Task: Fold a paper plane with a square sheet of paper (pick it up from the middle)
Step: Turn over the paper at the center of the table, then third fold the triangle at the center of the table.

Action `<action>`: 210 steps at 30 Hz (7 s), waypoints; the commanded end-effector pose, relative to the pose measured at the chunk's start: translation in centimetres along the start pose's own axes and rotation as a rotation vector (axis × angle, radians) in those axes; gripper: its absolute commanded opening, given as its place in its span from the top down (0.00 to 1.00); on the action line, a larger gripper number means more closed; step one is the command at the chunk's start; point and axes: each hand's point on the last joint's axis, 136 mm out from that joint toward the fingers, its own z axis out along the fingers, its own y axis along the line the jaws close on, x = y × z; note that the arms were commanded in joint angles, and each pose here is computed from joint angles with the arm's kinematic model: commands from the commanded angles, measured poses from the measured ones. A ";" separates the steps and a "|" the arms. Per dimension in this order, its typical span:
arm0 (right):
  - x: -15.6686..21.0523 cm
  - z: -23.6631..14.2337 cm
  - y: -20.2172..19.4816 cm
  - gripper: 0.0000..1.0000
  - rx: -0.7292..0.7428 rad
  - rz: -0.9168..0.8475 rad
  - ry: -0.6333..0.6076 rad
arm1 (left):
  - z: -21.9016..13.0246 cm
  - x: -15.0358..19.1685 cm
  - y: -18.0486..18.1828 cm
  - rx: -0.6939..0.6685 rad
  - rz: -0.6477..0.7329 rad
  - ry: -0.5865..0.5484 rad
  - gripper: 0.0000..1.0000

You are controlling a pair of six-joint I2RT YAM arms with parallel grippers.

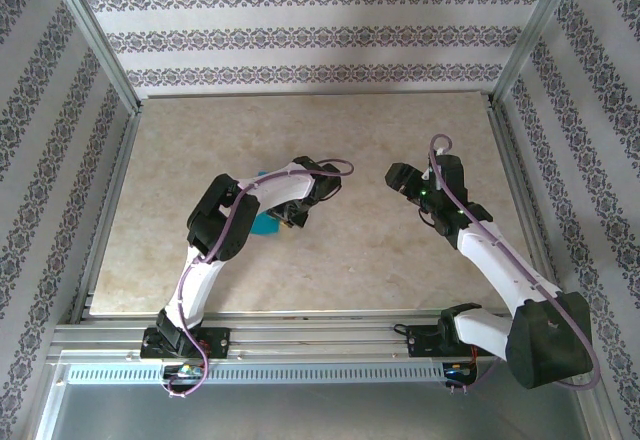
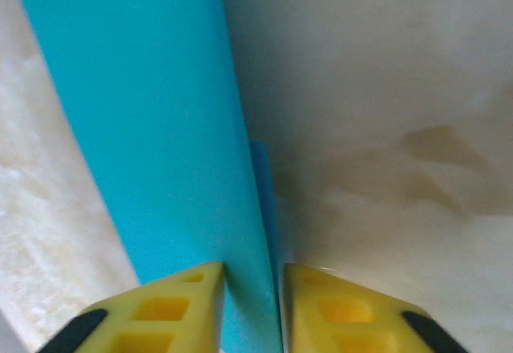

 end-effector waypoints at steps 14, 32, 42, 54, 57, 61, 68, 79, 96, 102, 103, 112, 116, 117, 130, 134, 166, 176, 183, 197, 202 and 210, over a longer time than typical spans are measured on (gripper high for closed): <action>7.9 5.1 6.4 0.32 -0.084 -0.114 0.287 | -8.4 -1.0 7.0 0.675 -0.502 -0.299 0.32; 23.0 12.7 18.5 0.73 -0.251 -0.248 0.680 | -5.3 3.5 15.1 0.955 -0.944 -0.456 0.00; 25.6 16.4 17.5 0.73 -0.163 -0.260 0.740 | -5.2 3.3 14.9 0.966 -0.941 -0.437 0.00; 25.8 13.2 8.8 0.72 -0.183 -0.439 0.965 | -5.0 3.0 13.7 1.019 -0.886 -0.393 0.00; 25.3 11.4 6.7 0.71 -0.261 -0.483 1.032 | -5.1 2.7 12.7 1.077 -0.857 -0.378 0.00; 23.1 9.9 8.4 0.71 -0.358 -0.531 1.007 | -5.2 2.4 10.7 1.137 -0.804 -0.338 0.00; 15.7 8.8 11.6 0.63 -0.204 -0.283 0.652 | -5.9 2.5 6.3 1.219 -0.706 -0.259 0.00; 18.8 10.7 10.2 0.65 -0.042 -0.088 0.607 | -5.8 1.4 1.1 1.264 -0.630 -0.177 0.06; 21.0 12.7 6.5 0.64 0.010 -0.055 0.691 | -4.9 0.1 -1.2 1.292 -0.616 -0.075 0.38; 21.3 12.8 5.8 0.63 0.003 -0.023 0.713 | -4.4 -0.1 -1.6 1.287 -0.622 -0.026 0.42; 21.3 12.8 5.8 0.63 -0.005 -0.014 0.717 | -4.3 -0.1 -1.6 1.284 -0.625 -0.019 0.42; 21.9 13.0 5.3 0.62 -0.043 0.060 0.747 | -3.6 0.7 -2.5 1.255 -0.616 0.046 0.46; 21.8 13.0 5.0 0.62 -0.039 0.060 0.745 | -3.9 0.8 -3.0 1.255 -0.602 0.056 0.51; 22.0 12.9 4.9 0.62 -0.036 0.060 0.748 | -3.8 0.8 -3.1 1.253 -0.600 0.059 0.51; 22.3 13.1 4.3 0.63 -0.032 0.080 0.760 | -3.7 0.8 -3.9 1.243 -0.581 0.080 0.49; 22.3 13.1 4.2 0.63 -0.032 0.080 0.759 | -4.7 0.3 -4.3 1.283 -0.552 0.049 0.52; 18.0 12.2 8.3 0.59 -0.238 -0.121 0.629 | -3.7 -0.7 -3.1 1.250 -0.660 0.045 0.93; 13.3 6.2 12.6 0.46 -0.408 -0.719 0.268 | -4.7 -0.7 -2.4 1.278 -0.836 0.093 0.99; 17.6 4.6 13.3 0.37 -0.509 -1.100 0.188 | -5.3 -0.9 -2.2 1.296 -0.866 0.101 0.99; 23.3 7.4 13.4 0.38 -0.494 -1.365 0.201 | -5.0 -0.8 -2.3 1.285 -0.869 0.099 0.99; 22.9 8.3 13.6 0.51 -0.464 -1.373 0.173 | -5.0 -0.8 -2.3 1.285 -0.867 0.101 0.99; 23.2 8.2 14.4 0.71 -0.507 -1.357 0.174 | -4.9 -0.8 -2.4 1.288 -0.866 0.105 0.99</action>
